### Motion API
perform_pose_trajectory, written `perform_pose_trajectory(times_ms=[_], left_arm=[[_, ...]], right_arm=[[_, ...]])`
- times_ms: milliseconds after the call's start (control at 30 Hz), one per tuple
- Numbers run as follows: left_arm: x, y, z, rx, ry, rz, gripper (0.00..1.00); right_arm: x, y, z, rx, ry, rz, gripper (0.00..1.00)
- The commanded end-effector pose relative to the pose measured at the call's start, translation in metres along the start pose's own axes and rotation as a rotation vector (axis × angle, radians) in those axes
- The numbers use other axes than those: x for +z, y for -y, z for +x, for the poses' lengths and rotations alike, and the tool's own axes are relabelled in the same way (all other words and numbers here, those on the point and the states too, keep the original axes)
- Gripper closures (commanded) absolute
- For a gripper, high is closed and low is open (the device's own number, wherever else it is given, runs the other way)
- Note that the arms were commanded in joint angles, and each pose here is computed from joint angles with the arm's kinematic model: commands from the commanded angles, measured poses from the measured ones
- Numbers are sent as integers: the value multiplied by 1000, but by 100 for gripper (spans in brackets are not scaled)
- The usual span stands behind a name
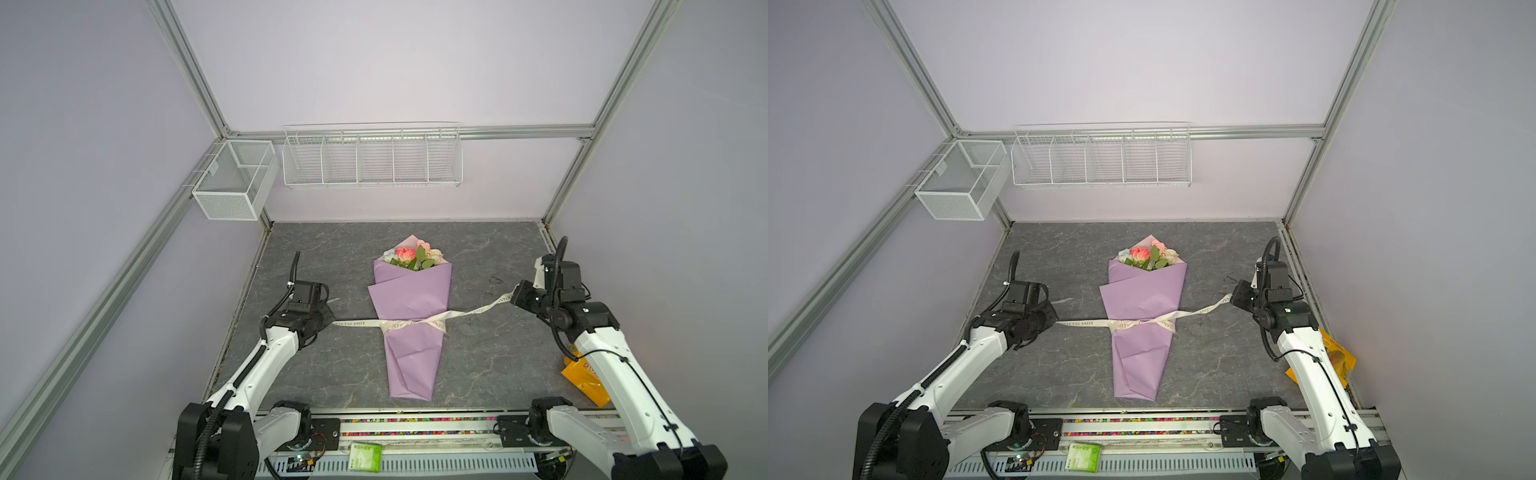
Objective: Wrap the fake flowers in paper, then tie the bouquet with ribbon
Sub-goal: 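Pull both ribbon ends apart to tighten the knot around the cone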
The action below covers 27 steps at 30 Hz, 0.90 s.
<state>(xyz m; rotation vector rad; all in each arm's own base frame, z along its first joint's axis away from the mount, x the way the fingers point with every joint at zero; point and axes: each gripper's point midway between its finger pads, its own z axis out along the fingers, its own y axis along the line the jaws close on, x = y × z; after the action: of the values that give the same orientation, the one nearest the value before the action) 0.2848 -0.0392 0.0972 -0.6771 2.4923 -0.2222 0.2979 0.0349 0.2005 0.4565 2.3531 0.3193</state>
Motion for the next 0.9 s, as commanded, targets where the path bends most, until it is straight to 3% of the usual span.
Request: perform_pose_trajectory(times_ms=[0,333,600,867], left_arm=[[-4,-12,-10,-14,17,-30,100],[-2,-45,-29,-91,17,-150,100],[-5,-88,-42,-173,25,-309,100],[-10,-115,-58,-173,66,-450,100]], right_arm=[[-2,17,-13,-13,37,95,94],[-6,58,-46,-98,110,380,94],[9,87,-45,-142,65,555,93],[8,127,-65,-69,107,686,93]])
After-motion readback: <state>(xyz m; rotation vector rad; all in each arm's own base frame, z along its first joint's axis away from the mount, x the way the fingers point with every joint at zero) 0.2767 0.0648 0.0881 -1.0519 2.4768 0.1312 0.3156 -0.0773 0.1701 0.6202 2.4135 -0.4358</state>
